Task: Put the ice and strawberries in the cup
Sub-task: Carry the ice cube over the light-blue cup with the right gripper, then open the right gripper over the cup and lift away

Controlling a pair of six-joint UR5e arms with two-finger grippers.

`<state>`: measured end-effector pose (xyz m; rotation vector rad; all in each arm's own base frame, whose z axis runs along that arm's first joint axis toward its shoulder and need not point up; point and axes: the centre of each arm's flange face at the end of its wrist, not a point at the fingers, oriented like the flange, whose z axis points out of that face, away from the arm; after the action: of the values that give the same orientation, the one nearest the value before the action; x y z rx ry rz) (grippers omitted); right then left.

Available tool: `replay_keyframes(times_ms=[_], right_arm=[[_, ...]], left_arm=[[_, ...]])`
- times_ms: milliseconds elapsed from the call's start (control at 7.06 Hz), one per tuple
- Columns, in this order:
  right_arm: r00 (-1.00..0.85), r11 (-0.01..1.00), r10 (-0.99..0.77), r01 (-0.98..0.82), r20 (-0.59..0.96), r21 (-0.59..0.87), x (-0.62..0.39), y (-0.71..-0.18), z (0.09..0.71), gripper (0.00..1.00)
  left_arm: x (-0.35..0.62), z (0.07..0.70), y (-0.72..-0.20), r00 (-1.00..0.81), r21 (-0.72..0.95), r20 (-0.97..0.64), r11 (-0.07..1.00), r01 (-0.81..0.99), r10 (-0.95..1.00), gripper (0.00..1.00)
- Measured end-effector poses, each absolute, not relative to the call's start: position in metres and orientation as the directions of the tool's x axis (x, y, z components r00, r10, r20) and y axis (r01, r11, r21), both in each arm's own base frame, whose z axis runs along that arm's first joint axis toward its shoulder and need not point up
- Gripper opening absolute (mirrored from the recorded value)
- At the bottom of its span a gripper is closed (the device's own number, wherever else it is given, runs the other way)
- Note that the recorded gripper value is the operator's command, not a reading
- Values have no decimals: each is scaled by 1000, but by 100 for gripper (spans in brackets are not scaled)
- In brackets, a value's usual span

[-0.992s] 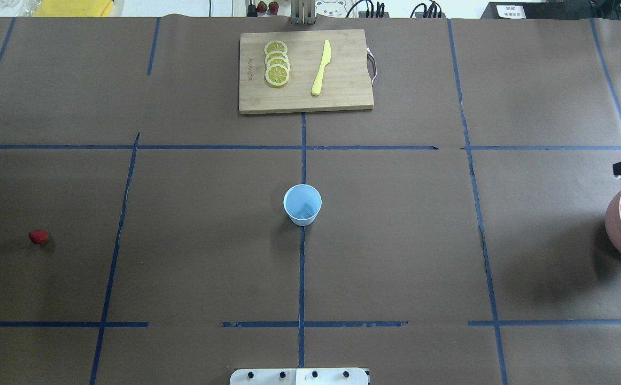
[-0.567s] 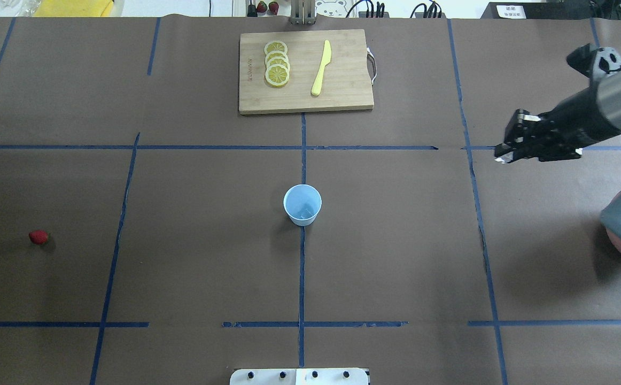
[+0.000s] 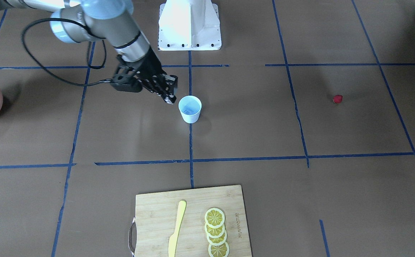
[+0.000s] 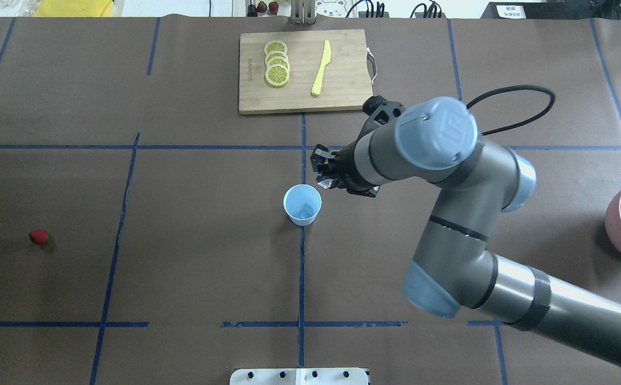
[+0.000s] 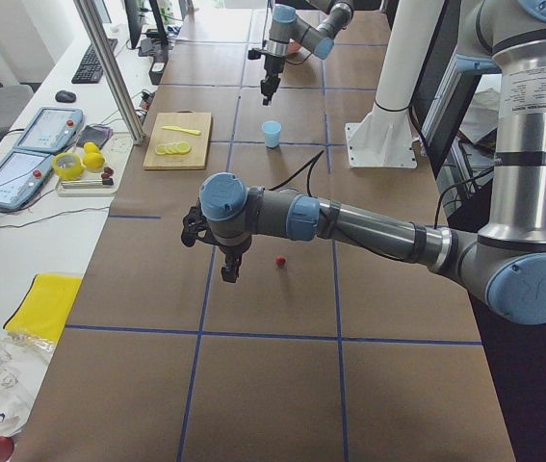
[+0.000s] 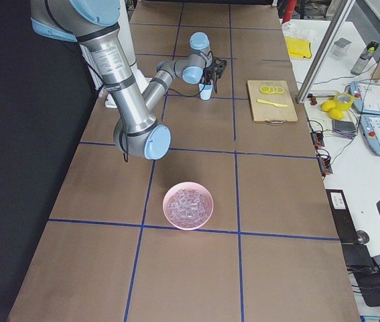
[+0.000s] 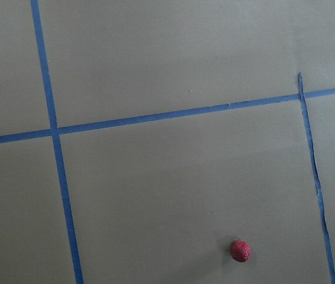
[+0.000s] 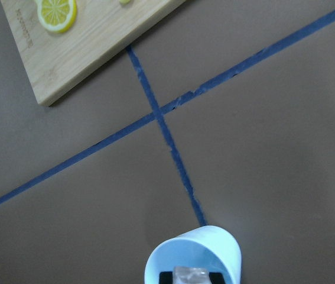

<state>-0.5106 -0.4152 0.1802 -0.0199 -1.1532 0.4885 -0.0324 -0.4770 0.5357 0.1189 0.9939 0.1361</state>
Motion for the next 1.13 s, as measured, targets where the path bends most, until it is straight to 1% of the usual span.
replay_keyframes(times_ms=[142, 425, 567, 850, 1134], right_arm=[[318, 893, 379, -372, 869, -253, -537, -403, 176, 16], [328, 893, 378, -377, 866, -247, -552, -395, 177, 44], [329, 891, 378, -382, 865, -244, -553, -396, 178, 52], [333, 887, 376, -399, 865, -232, -554, -398, 179, 62], [340, 885, 378, -405, 861, -228, -556, -400, 182, 61]], left_arm=[[-32, 536, -477, 538, 161, -826, 985, -60, 168, 100], [-32, 534, -477, 538, 165, -825, 985, -60, 171, 100], [-32, 533, -477, 538, 167, -825, 984, -60, 172, 100], [-32, 532, -477, 537, 168, -826, 984, -60, 174, 100], [-32, 532, -476, 537, 169, -826, 984, -60, 174, 100]])
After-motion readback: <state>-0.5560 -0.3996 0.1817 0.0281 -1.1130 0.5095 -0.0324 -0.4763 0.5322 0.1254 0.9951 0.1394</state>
